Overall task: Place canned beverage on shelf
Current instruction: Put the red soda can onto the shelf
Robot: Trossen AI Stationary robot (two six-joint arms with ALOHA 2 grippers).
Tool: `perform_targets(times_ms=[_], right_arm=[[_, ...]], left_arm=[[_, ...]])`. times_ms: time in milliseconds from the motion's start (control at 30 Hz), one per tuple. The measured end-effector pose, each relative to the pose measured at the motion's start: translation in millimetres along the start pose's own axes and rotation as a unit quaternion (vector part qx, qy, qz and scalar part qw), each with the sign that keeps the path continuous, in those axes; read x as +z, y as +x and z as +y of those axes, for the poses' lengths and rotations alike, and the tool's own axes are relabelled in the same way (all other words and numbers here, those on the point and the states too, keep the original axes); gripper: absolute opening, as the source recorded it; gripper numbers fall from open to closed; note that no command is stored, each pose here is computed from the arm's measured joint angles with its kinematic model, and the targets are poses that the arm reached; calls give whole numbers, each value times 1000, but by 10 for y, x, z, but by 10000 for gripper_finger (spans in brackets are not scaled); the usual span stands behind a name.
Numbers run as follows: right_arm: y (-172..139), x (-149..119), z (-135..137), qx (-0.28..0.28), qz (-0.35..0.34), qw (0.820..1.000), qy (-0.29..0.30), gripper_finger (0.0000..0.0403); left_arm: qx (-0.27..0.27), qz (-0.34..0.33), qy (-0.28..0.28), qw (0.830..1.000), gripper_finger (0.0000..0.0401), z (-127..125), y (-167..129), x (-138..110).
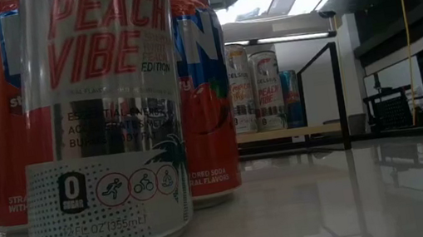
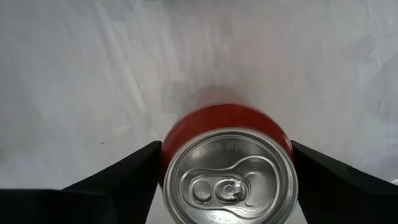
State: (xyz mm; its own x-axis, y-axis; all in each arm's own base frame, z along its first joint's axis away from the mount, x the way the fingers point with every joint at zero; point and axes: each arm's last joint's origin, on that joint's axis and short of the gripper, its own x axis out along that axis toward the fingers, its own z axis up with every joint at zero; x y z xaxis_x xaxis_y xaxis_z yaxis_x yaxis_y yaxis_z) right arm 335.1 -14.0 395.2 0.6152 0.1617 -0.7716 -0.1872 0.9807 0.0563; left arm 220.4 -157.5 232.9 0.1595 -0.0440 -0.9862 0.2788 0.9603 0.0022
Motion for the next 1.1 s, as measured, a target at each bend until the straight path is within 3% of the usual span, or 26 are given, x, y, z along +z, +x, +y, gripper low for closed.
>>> perform_targets(times_ms=[167, 567, 833, 1100], right_arm=[[0, 0, 0, 0, 0, 1000, 0, 312], [1, -1, 0, 0, 0, 1000, 0, 312], [1, -1, 0, 0, 0, 1000, 0, 312], [1, -1, 0, 0, 0, 1000, 0, 312]], left_arm=[[-2, 1, -12, 1000, 284, 60, 2, 20], [-39, 10, -65, 997, 283, 315, -14, 108], [-35, -18, -86, 996, 282, 583, -263, 272], [-24, -35, -141, 989, 281, 952, -568, 355]])
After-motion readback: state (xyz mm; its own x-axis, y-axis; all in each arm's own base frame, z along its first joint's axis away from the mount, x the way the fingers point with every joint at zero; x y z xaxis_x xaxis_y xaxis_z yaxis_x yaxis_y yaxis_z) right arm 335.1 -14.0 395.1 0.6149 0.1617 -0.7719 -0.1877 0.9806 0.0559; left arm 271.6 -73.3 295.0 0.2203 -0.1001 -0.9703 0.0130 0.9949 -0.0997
